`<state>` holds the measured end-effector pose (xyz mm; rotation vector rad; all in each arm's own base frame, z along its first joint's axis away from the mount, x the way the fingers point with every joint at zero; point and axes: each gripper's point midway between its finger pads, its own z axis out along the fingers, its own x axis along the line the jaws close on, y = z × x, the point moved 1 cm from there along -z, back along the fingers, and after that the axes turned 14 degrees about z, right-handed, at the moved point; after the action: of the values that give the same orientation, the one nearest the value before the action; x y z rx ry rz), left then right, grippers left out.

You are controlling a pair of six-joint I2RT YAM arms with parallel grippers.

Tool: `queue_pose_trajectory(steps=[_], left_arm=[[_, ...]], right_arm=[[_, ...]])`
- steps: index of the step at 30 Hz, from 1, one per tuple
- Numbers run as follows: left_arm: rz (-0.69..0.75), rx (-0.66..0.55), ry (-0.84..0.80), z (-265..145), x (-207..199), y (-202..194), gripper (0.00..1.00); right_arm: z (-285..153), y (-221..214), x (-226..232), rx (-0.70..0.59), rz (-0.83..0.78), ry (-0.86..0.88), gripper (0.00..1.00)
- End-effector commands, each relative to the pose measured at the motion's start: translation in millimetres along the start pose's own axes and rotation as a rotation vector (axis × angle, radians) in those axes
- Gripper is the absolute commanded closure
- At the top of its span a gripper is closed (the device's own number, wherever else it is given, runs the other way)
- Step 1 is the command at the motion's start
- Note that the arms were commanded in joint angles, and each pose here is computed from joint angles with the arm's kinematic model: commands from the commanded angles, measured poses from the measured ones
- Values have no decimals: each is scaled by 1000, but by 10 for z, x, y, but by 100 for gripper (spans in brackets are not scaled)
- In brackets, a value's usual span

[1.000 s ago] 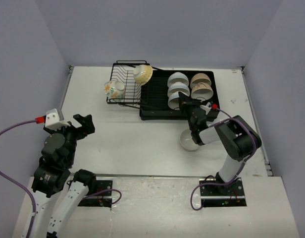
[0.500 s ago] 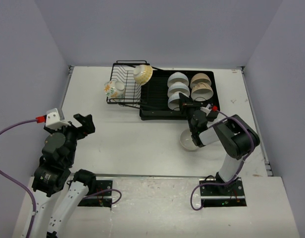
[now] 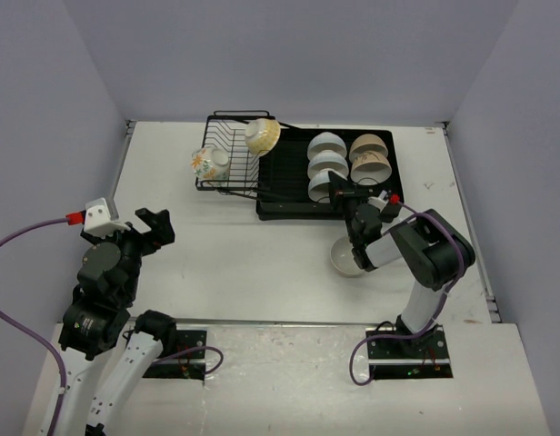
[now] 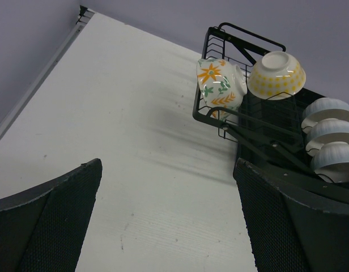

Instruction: Unload the bowls from the dish rack

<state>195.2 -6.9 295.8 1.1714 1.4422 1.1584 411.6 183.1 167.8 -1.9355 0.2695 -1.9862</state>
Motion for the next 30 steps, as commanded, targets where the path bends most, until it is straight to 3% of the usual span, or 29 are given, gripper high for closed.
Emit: queue_pose_trajectory(steps=[1, 18, 30], left_arm=[[7, -17, -7, 30, -24, 39, 0], [5, -22, -8, 22, -21, 46, 0], [5, -22, -8, 22, -21, 46, 0]], right_arm=[[-151, -187, 690, 83, 83, 256, 100], [-291, -407, 1151, 164, 65, 364, 100], [-343, -465, 1231, 203, 90, 374, 100]])
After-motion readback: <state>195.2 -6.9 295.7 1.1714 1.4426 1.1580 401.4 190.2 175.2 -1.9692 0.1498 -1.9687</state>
